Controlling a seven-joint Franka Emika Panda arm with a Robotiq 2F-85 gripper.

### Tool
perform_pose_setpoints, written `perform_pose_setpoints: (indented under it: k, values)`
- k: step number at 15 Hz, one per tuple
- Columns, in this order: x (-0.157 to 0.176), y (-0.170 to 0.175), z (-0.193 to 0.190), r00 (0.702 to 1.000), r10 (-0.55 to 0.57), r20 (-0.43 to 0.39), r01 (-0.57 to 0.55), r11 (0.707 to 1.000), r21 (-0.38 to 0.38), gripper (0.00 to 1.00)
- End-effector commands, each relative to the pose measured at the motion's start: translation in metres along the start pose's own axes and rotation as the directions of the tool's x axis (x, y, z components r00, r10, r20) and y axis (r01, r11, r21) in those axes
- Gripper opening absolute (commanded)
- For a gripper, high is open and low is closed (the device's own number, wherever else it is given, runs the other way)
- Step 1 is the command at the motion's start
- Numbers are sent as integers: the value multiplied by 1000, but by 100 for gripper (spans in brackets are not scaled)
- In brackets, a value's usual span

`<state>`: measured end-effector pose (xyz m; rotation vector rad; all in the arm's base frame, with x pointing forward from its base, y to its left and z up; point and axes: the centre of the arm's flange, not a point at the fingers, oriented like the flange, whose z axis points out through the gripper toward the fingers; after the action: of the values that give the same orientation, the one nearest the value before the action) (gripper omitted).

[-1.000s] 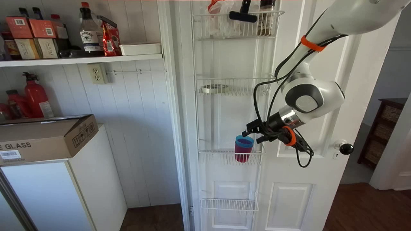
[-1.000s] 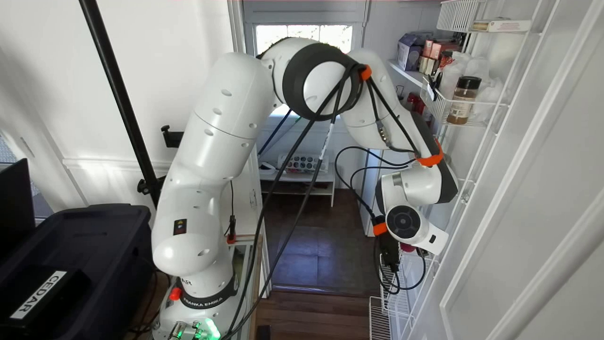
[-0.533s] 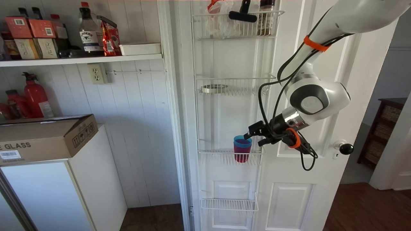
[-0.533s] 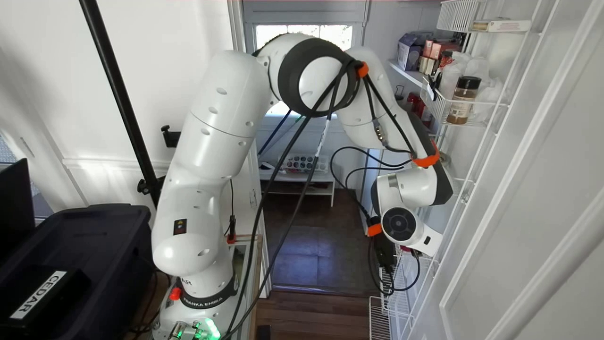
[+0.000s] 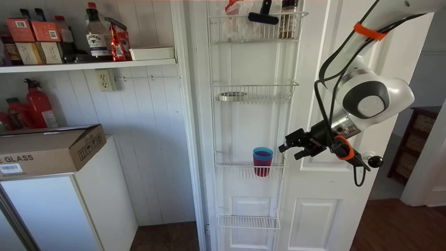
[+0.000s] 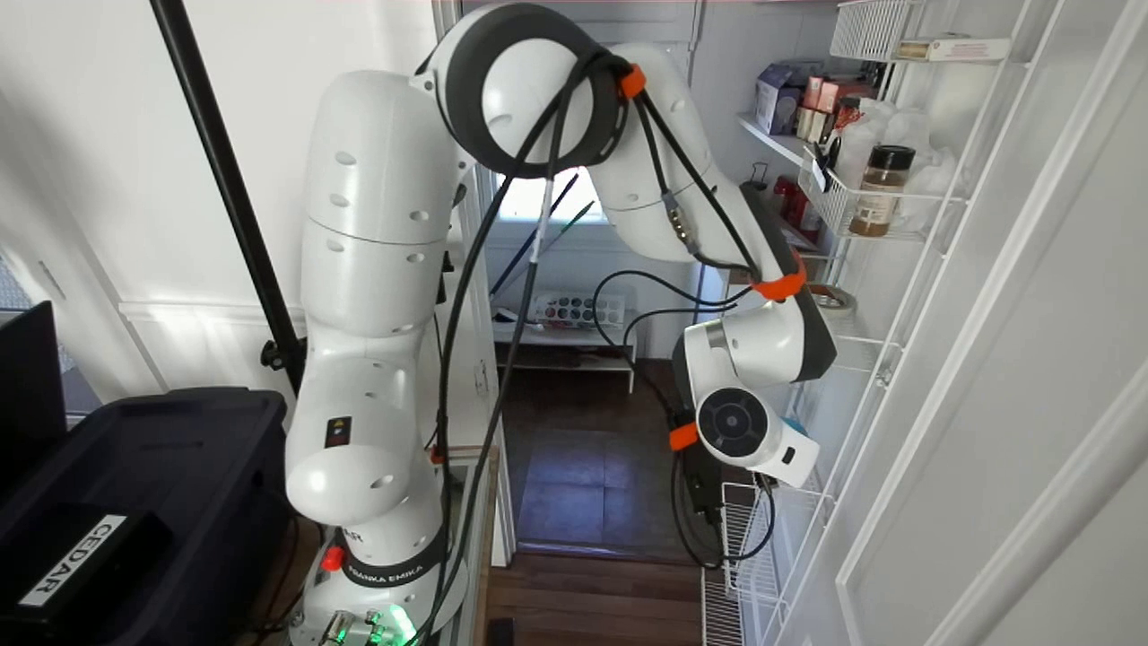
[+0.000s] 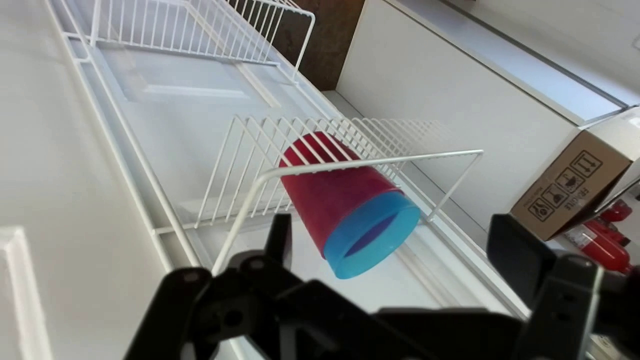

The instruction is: Put the blue cup in the pink cup

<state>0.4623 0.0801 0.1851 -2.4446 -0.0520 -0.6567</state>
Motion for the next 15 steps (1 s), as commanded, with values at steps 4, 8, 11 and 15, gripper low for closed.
perform_pose_setpoints:
  k: [4, 8, 11, 15]
  values:
    - [-16, -12, -80, 999, -13, 49, 11, 999, 38, 100]
    - [-14, -17, -111, 999, 19, 26, -20, 1000, 15, 100]
    - [-11, -25, -136, 997, 76, -30, -77, 997, -25, 100]
    - [-9, -36, -162, 990, 120, -74, -124, 991, -51, 100]
